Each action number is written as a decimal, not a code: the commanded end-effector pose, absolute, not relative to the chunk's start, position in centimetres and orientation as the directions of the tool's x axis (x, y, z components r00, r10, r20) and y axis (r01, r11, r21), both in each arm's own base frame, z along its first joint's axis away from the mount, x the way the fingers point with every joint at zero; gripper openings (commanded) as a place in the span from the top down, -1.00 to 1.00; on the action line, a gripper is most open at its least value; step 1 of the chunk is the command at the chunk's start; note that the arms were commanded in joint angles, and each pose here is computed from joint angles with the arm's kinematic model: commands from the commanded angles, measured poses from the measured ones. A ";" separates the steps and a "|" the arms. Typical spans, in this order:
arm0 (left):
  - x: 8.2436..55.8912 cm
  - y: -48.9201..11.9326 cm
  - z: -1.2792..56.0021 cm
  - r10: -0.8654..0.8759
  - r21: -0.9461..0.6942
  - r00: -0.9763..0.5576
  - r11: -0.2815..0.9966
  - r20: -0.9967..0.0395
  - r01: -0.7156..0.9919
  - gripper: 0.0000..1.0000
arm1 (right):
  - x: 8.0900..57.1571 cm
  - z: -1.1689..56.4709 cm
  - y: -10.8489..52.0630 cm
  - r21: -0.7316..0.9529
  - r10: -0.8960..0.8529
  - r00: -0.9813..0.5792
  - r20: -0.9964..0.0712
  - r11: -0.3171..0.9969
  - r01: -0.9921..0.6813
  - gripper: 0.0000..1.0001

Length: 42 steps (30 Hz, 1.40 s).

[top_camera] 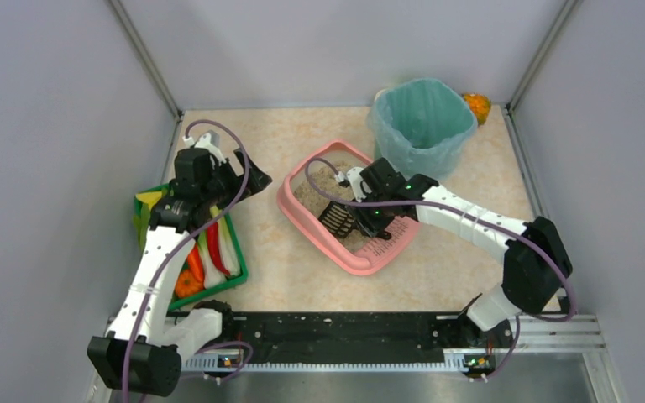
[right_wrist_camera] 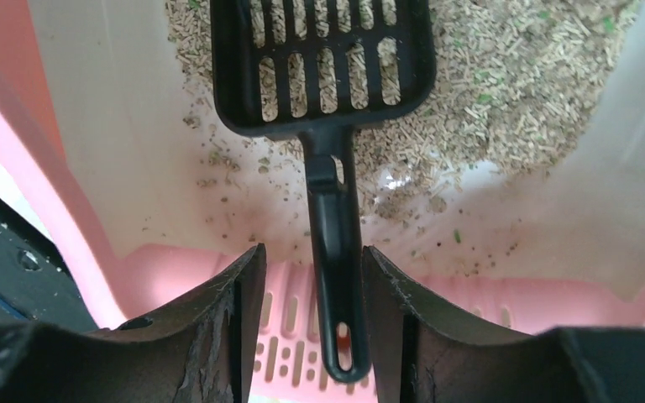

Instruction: Clean the litter box

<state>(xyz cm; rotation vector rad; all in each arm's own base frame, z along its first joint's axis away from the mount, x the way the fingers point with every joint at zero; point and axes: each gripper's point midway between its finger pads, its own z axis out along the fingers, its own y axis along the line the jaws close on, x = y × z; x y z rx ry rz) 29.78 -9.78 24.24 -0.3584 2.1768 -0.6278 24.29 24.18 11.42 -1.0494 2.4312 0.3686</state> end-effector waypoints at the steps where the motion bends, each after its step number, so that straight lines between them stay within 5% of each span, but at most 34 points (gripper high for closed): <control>1: 29.7 -9.4 26.7 -0.444 -0.535 -0.561 0.845 -0.699 -0.003 -0.98 | 25.7 11.4 26.3 0.011 -0.651 -0.533 -0.540 0.627 -0.779 0.10; 9: 29.1 -9.1 27.2 -0.446 -0.530 -0.544 0.848 -0.710 -0.005 -0.98 | 26.2 9.0 25.8 -0.060 -0.707 -0.517 -0.482 0.615 -0.786 0.22; 21: 29.2 -11.6 28.1 -0.442 -0.571 -0.565 0.819 -0.697 0.063 -0.98 | 27.6 14.1 24.2 -0.172 -0.694 -0.490 -0.528 0.652 -0.738 0.99; 33: 31.0 -11.7 29.0 -0.497 -0.588 -0.492 0.808 -0.715 0.038 -0.98 | 27.8 19.4 21.1 -0.503 -0.812 -0.404 -0.422 0.580 -0.641 1.00; 42: 31.3 -17.5 28.6 -0.453 -0.655 -0.597 0.736 -0.662 0.169 -0.90 | 26.6 22.3 21.5 -0.417 -0.715 -0.415 -0.563 0.679 -0.604 1.00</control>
